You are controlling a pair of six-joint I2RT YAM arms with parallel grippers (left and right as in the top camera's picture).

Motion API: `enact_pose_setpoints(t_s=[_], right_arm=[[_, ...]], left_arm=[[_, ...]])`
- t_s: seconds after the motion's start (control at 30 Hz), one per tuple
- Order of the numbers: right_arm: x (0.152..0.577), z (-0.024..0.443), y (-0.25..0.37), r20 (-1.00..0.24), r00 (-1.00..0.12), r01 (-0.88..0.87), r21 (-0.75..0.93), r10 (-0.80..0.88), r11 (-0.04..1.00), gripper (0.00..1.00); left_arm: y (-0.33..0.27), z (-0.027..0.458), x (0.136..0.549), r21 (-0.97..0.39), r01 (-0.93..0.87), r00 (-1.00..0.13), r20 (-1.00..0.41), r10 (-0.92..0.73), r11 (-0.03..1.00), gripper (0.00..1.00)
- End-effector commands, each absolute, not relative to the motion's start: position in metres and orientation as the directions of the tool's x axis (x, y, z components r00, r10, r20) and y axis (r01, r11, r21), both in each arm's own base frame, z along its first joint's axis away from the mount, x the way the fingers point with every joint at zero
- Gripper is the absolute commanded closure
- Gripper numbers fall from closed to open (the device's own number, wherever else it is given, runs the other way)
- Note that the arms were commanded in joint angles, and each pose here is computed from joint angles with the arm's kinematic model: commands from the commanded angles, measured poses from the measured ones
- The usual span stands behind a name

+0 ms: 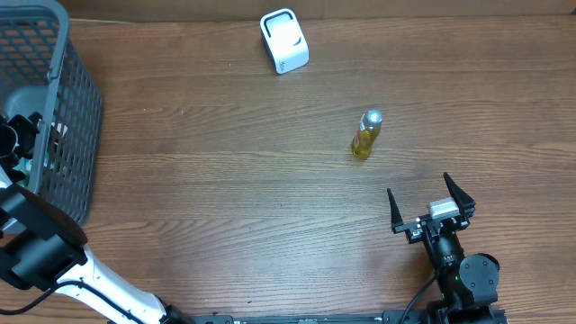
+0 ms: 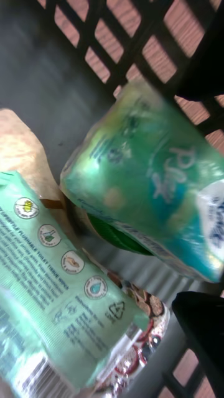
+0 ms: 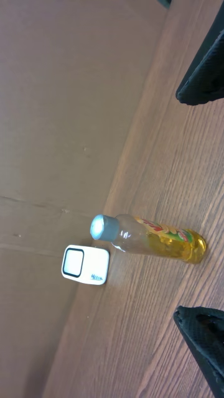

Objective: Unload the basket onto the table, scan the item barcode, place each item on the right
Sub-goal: 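Grasp the green-capped jar in the basket with the left gripper, then carry the green-capped jar toward the scanner with the left gripper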

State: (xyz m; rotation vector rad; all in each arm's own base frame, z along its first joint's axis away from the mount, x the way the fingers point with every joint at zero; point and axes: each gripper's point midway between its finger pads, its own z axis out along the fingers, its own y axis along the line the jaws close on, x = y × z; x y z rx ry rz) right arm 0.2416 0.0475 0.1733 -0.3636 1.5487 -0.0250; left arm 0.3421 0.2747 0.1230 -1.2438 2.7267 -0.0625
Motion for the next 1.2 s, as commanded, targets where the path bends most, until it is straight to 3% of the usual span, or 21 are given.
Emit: enact_pose_setpoints(t_s=[0.0, 0.43, 0.9, 0.97, 1.03, 1.17], right_arm=[[0.242, 0.170, 0.048, -0.971, 0.032, -0.214, -0.240, -0.239, 0.947, 0.00], [0.242, 0.170, 0.048, -0.970, 0.032, -0.213, -0.240, -0.239, 0.947, 0.00], [0.242, 0.170, 0.048, -0.970, 0.032, -0.214, -0.240, -0.239, 0.947, 0.00], [0.242, 0.170, 0.048, -0.970, 0.032, -0.214, -0.240, -0.239, 0.947, 0.00], [0.242, 0.170, 0.048, -0.971, 0.032, -0.214, -0.240, -0.239, 0.947, 0.00], [0.242, 0.170, 0.048, -0.971, 0.032, -0.213, -0.240, -0.239, 0.947, 0.00]], left_arm=[[0.273, 0.109, 0.340, -0.107, -0.739, -0.660, -0.089, -0.746, 0.666, 0.01], [0.271, 0.087, 0.338, -0.107, -0.740, -0.660, -0.076, -0.748, 0.664, 0.00], [0.269, 0.073, 0.336, -0.103, -0.741, -0.661, -0.065, -0.748, 0.664, 0.09], [0.269, 0.073, 0.336, -0.103, -0.741, -0.661, -0.063, -0.748, 0.664, 0.13], [0.268, 0.073, 0.336, -0.107, -0.740, -0.661, -0.064, -0.748, 0.664, 0.24], [0.269, 0.073, 0.336, -0.104, -0.741, -0.661, -0.064, -0.748, 0.663, 0.25]])
